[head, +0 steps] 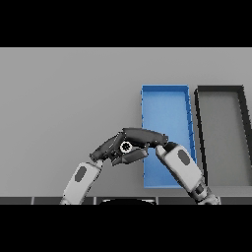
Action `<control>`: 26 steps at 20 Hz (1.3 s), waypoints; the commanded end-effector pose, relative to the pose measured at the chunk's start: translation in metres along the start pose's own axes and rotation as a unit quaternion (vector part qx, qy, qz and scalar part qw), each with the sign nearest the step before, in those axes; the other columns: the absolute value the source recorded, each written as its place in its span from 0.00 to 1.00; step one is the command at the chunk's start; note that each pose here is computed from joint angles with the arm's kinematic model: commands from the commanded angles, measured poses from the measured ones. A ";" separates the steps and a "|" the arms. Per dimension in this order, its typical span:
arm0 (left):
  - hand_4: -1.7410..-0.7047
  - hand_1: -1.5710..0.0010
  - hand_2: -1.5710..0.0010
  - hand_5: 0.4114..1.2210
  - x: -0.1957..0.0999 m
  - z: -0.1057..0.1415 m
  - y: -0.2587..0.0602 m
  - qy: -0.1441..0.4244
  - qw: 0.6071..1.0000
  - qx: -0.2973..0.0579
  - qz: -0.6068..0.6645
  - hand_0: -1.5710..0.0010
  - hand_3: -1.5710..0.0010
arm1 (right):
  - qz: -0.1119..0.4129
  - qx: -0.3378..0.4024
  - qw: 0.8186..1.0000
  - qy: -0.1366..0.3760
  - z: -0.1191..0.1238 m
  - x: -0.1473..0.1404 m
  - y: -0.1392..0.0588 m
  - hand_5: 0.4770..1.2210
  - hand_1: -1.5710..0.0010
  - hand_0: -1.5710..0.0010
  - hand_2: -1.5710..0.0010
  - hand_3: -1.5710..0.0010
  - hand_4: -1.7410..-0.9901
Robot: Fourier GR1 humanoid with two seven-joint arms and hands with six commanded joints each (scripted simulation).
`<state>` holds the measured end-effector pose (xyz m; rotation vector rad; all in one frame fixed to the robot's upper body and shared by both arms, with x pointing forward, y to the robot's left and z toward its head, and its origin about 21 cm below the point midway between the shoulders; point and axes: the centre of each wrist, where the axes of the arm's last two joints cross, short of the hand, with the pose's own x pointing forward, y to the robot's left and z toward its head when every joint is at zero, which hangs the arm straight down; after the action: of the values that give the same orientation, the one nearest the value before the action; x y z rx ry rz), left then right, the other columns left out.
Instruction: Pick up the blue pipe and place it into the blue bin.
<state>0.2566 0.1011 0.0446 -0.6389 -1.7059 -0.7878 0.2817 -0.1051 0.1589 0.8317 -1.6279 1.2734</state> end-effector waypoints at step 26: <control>0.75 0.99 0.99 0.11 -0.009 0.002 0.005 0.119 0.993 -0.007 -0.022 0.99 0.99 | -0.048 -0.045 0.996 -0.058 -0.003 0.026 -0.010 1.00 0.00 0.00 0.00 0.00 0.33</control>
<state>0.2614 0.1053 0.0366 -0.4955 -1.5017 -0.8720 0.2818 -0.1043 0.1872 0.9308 -1.7038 1.0956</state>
